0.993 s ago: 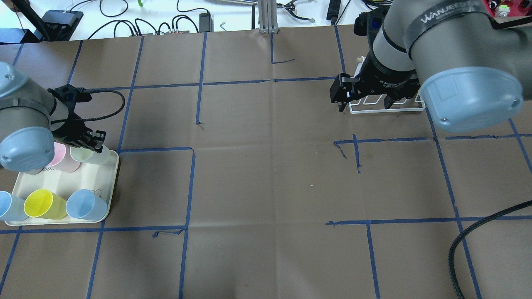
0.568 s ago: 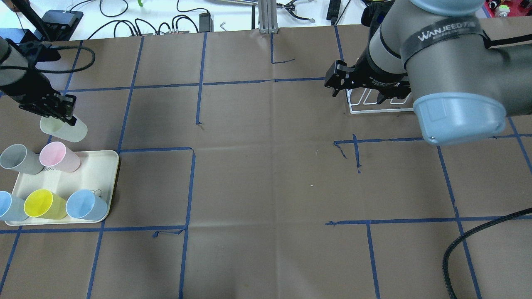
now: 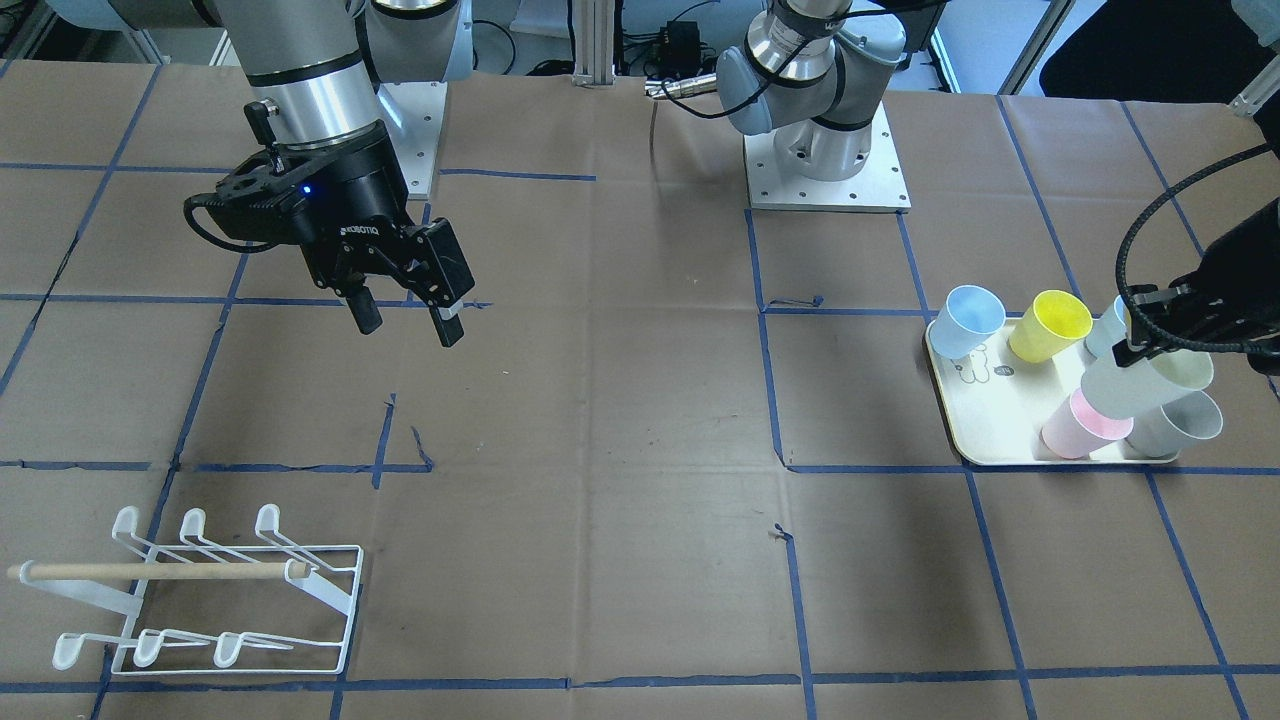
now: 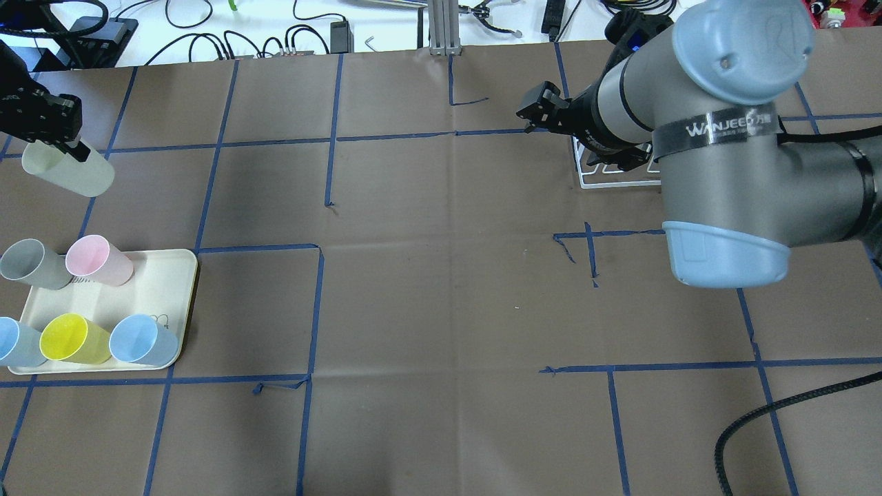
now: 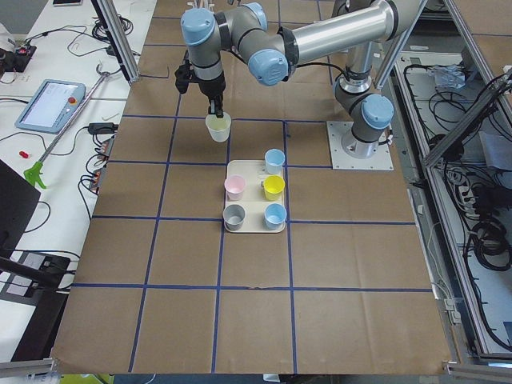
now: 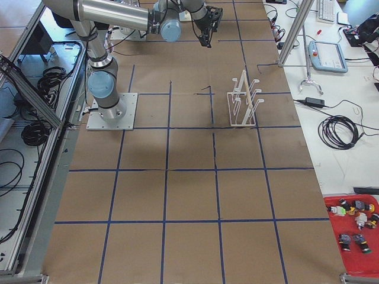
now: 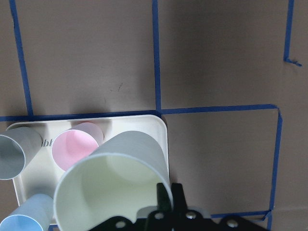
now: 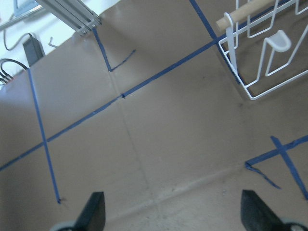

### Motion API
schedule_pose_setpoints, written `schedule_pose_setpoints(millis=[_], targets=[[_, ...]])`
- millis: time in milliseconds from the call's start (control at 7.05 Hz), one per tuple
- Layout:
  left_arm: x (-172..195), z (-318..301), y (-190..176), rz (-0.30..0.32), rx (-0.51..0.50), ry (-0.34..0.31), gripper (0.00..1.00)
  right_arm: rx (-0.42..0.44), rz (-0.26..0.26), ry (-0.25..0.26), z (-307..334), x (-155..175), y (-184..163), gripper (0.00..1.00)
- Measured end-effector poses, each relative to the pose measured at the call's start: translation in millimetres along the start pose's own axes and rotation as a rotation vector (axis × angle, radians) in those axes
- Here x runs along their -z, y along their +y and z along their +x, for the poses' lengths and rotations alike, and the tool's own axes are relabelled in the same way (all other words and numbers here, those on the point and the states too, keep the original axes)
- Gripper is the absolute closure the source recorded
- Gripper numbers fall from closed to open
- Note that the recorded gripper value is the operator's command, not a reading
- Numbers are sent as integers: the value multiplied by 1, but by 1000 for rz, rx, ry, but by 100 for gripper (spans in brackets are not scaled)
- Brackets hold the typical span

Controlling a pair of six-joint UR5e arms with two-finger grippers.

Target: Transfer IKEA cup to right arm and place on rack

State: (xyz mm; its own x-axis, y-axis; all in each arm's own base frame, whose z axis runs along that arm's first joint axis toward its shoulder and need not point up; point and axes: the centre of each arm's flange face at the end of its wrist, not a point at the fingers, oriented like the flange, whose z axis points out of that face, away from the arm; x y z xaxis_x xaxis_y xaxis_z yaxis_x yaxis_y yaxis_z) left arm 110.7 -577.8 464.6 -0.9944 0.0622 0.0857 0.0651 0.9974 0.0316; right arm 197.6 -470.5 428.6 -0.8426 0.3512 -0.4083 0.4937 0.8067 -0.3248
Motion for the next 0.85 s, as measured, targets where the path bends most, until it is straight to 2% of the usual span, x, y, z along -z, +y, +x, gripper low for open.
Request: schedule_pose_setpoints(millis=[284, 568, 851], targets=[[8, 41, -24, 171, -70, 136, 100, -114, 67, -142, 6, -8, 17, 0], [19, 85, -42, 345, -149, 305, 100, -236, 81, -278, 13, -14, 40, 0], [16, 137, -48, 519, -273, 403, 100, -359, 98, -425, 20, -11, 61, 0]])
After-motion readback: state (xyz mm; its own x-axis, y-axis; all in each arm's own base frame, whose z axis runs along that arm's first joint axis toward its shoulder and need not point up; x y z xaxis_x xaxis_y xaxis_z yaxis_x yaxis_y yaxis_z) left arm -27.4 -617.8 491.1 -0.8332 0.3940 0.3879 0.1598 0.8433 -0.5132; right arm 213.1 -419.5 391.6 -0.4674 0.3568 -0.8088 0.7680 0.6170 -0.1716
